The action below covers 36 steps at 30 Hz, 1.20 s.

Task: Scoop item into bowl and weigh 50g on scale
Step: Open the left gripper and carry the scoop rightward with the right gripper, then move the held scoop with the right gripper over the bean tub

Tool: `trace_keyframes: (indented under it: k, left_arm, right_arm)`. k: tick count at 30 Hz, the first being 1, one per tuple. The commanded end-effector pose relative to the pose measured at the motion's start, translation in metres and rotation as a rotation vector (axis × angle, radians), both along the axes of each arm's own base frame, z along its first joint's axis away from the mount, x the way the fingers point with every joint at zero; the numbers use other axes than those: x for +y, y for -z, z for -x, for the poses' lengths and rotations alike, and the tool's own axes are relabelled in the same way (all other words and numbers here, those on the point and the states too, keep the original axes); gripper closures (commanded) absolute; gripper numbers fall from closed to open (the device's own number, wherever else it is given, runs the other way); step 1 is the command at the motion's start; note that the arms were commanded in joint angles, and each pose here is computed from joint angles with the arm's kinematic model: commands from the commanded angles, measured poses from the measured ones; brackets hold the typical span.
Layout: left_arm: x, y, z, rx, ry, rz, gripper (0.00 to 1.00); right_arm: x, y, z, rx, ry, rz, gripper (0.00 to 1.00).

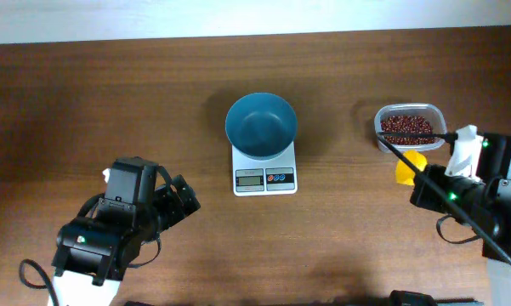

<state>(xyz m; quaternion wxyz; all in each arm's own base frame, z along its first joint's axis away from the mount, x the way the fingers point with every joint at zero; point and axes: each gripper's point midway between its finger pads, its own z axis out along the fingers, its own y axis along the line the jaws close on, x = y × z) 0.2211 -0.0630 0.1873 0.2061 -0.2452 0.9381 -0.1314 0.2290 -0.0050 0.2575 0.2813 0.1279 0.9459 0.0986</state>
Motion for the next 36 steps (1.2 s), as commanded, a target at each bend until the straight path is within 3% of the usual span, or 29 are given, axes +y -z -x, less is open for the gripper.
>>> trace_keyframes:
  k: [1,11,19,36]
  left_arm:
    - [0.003,-0.006,-0.001,-0.021,0.013,-0.014,0.01]
    - [-0.002,-0.005,0.002,-0.007,0.009,0.022,0.01]
    - [0.000,-0.005,0.002,-0.006,0.006,0.007,0.01]
    - [0.011,-0.002,0.005,0.007,-0.020,-0.046,0.01]
  right_arm:
    - [0.009,-0.013,0.008,-0.049,-0.063,-0.005,0.96]
    - [0.106,-0.032,0.010,-0.092,-0.542,-0.556,0.96]
    - [0.119,-0.040,0.001,-0.164,-0.627,-1.015,0.96]
    - [0.120,-0.039,0.001,-0.066,-0.516,-1.216,0.96]
